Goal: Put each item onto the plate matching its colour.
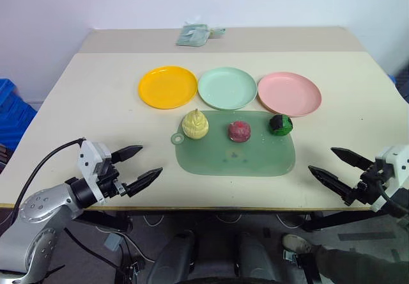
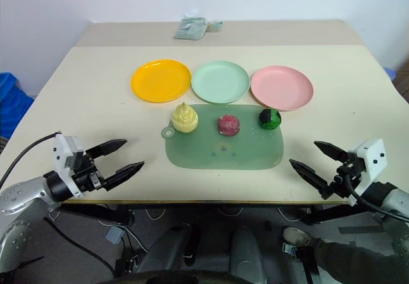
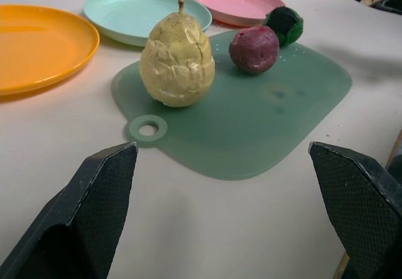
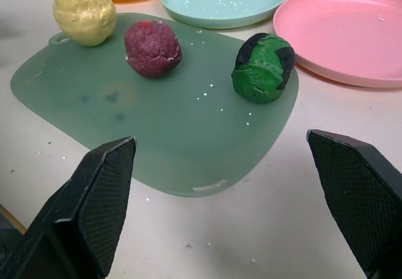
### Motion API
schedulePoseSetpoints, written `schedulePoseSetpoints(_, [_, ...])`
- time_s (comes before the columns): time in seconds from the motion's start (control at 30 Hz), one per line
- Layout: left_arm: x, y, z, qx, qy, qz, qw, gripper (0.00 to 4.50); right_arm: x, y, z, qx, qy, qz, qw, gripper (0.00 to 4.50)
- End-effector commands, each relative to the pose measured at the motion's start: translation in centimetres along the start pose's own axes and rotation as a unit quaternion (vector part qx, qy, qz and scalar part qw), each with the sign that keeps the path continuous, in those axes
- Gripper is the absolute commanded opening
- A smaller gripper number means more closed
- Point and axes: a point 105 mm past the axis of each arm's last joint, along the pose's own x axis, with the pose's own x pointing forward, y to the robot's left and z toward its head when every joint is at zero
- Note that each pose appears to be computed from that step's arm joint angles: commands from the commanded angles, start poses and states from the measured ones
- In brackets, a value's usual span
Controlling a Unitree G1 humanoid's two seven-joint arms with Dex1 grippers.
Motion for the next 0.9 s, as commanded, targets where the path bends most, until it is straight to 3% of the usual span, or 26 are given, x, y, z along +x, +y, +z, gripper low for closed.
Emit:
schedulePoseSetpoints(0.03, [-0.1,-0.4,1.3,0.022,-0.011,-0.008,1.000,4.50,-0.1,0.2,1.9,-0.031,-0.015,0.001,0.999,4.45])
schedulePoseSetpoints(0.57, [1.3,0.6,1.3,0.042,-0.029,0.030,0.998,4.50,1.2,1.2,3.1,-0.035,-0.037,0.037,0.998,4.45])
schedulePoseSetpoints(0.9, [4.5,2.3,1.9,0.013,-0.032,0.061,0.998,4.50,3.8,5.0,5.5,-0.060,-0.089,0.164,0.981,4.45])
